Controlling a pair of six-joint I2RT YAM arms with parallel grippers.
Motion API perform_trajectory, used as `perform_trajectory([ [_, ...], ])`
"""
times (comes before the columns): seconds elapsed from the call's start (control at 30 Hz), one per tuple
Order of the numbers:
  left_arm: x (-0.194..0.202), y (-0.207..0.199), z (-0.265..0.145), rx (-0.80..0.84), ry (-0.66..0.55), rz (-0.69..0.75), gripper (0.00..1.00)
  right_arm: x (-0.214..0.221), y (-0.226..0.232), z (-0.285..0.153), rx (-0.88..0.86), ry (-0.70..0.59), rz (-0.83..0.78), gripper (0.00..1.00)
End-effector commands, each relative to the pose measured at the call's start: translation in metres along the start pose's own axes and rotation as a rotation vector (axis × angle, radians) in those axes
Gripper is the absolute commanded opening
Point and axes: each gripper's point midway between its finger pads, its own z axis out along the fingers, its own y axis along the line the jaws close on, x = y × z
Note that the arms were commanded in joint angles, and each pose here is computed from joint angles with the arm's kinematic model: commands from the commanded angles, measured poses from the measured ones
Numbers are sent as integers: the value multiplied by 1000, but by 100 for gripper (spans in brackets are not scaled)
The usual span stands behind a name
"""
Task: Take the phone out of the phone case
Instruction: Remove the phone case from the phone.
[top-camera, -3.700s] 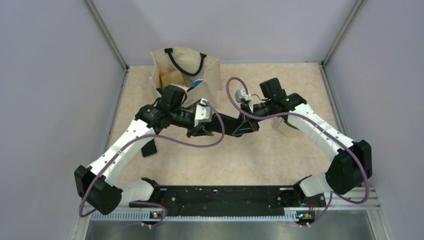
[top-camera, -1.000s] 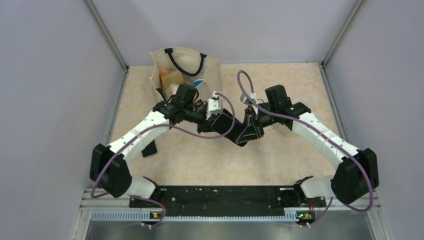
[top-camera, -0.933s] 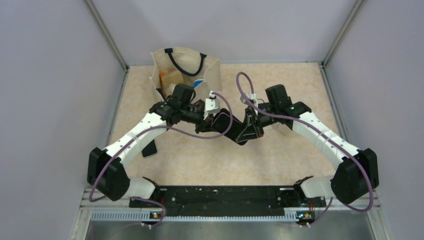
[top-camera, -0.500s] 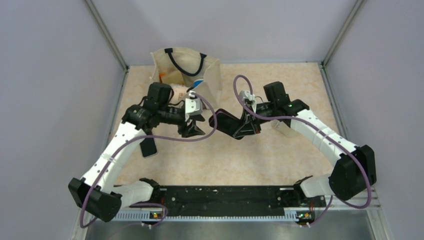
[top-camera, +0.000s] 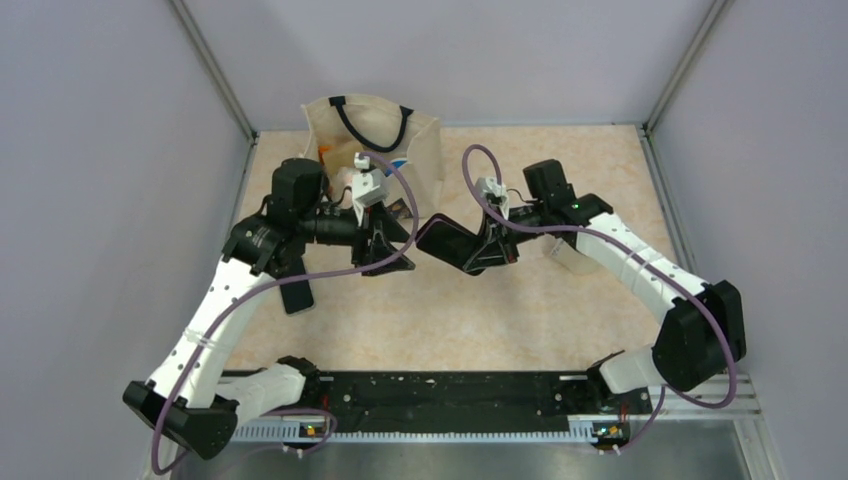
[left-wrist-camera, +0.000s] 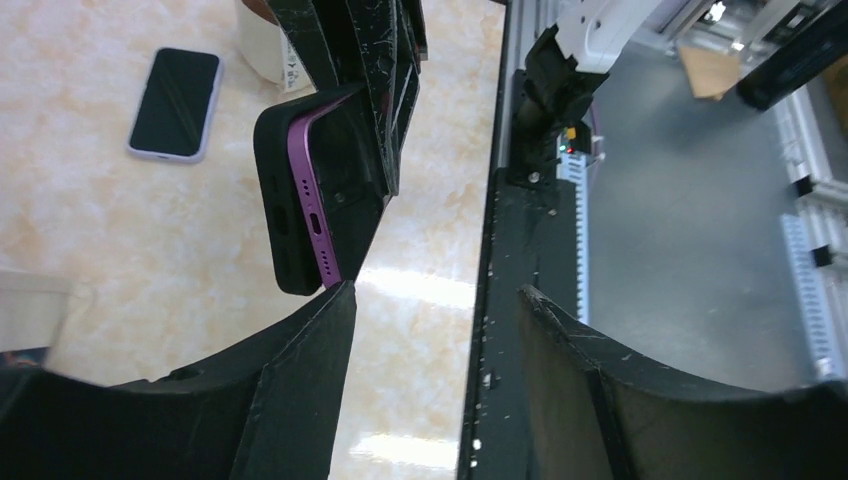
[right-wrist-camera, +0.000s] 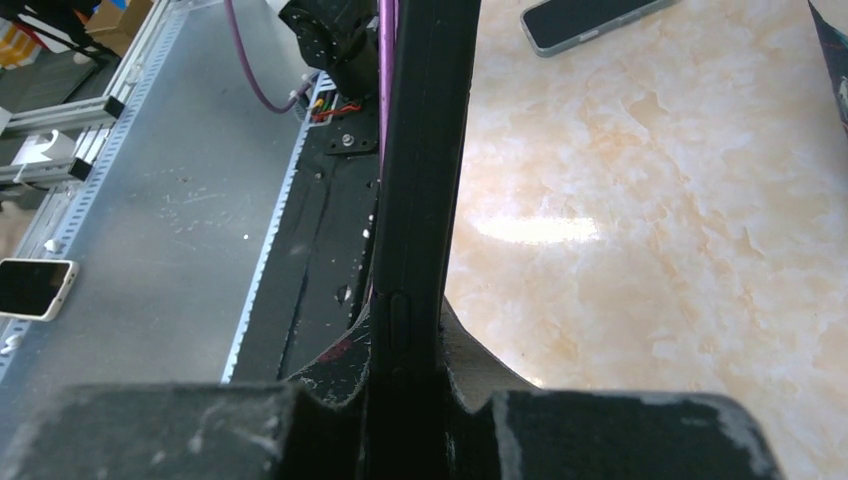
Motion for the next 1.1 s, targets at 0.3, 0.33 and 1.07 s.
perform_trajectory([
  [0.3, -18, 0, 8, 15, -75, -236, 64, -32, 14, 1, -137, -97, -73, 0],
  [0.33, -17, 2, 9, 9, -73, -243, 63, -32, 15, 1, -144, -99, -68, 0],
  [1.07, -3, 21, 16, -57, -58, -282, 61, -33, 18, -1, -157, -110, -68, 0],
])
